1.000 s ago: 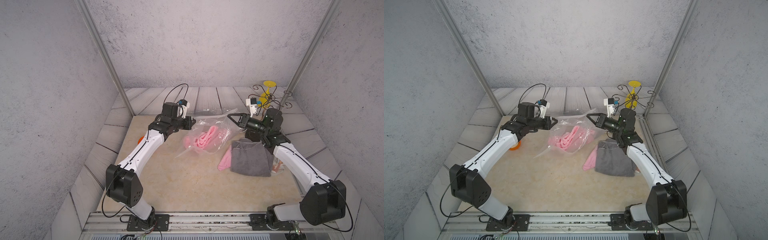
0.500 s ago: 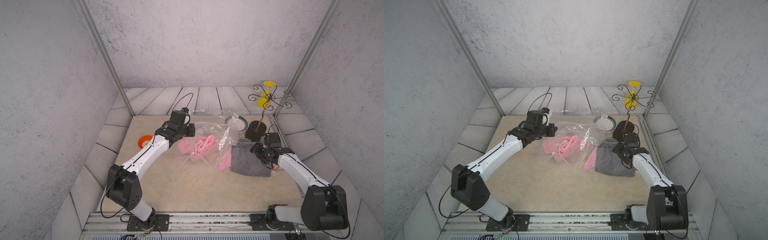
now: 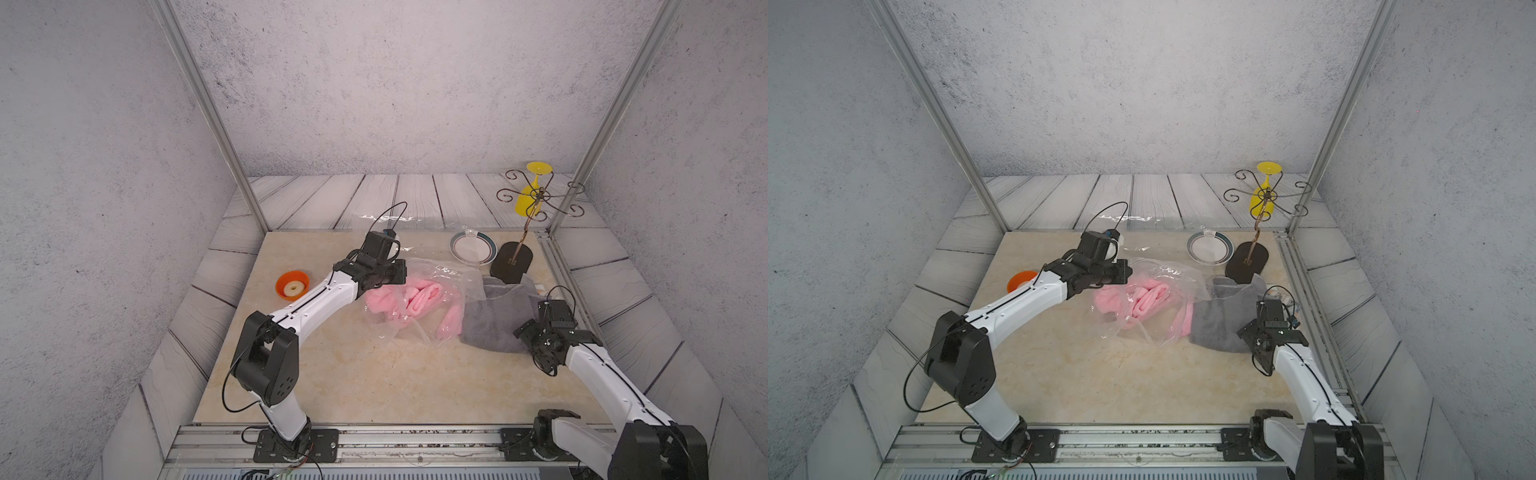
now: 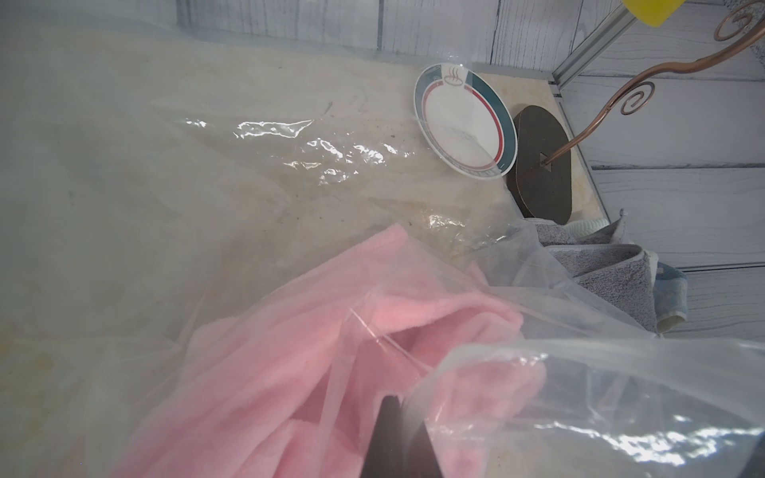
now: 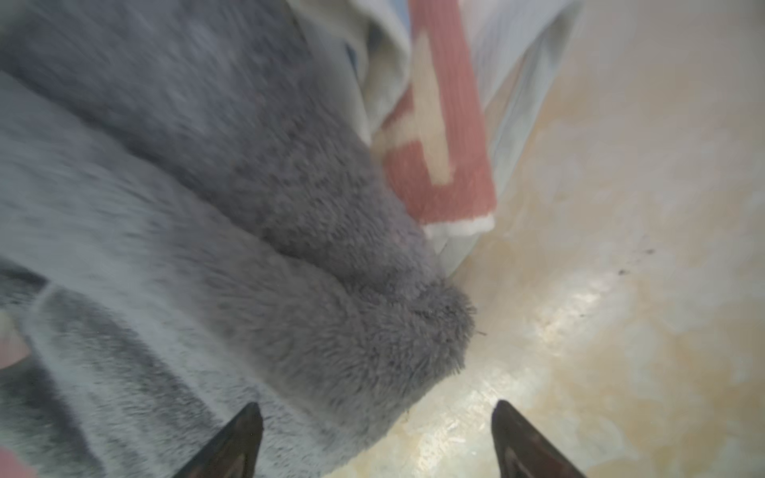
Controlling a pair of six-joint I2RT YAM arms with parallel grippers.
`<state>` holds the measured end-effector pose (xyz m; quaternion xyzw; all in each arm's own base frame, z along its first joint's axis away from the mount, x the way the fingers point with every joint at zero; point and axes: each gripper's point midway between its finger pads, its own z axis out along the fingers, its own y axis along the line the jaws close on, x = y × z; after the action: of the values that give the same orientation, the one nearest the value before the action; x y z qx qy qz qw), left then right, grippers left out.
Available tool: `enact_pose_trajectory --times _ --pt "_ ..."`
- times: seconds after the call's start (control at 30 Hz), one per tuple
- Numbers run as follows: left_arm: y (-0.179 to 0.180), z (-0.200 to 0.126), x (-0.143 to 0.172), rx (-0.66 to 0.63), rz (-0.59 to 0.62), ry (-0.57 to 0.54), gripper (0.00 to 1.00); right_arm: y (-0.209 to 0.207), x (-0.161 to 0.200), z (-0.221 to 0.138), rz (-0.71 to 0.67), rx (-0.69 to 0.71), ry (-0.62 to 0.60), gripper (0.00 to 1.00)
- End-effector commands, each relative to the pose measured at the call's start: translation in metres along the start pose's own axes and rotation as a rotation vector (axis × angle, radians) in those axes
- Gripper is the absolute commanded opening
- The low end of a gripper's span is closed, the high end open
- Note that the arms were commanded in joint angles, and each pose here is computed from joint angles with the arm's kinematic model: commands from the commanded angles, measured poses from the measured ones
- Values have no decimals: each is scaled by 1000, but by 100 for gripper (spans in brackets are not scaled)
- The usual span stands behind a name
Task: Place the folded towel into the vacuum bag
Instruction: Pick up the towel from the center of the board.
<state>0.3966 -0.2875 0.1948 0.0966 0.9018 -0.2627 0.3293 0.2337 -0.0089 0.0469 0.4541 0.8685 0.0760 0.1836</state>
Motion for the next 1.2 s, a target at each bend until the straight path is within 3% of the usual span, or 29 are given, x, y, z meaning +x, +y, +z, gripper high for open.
enact_pose_trajectory --times 0.0,0.3,0.37,0.43,0.57,0.7,0.87,0.97,1.03,1.17 --pt "-8 0 -9 30 11 -19 0 34 3 14 20 -167 46 86" --pt "-13 -2 -7 46 32 -13 0 50 1 35 -58 -229 44 85" --pt "-15 -2 -8 52 37 -15 0 59 -2 37 -65 -277 34 80" --pt "-16 -3 -8 60 39 -17 0 72 -4 36 -80 -338 29 67" --pt "-22 -2 -8 103 21 -15 0 101 -6 25 -118 -465 43 24" --pt "-13 -1 -13 103 -36 -38 0 120 -13 2 -156 -545 19 1" --pt "44 0 -16 -24 -201 -77 0 139 -22 -36 -154 -655 -26 0" --pt "65 -6 -17 -117 -182 -92 0 144 -30 -58 -130 -697 -68 0" --pt "64 -7 -17 -122 -143 -84 0 149 -36 -76 -125 -725 -103 0" --pt "39 -6 -21 -1 -97 -69 0 172 -52 -133 -169 -843 -189 0"
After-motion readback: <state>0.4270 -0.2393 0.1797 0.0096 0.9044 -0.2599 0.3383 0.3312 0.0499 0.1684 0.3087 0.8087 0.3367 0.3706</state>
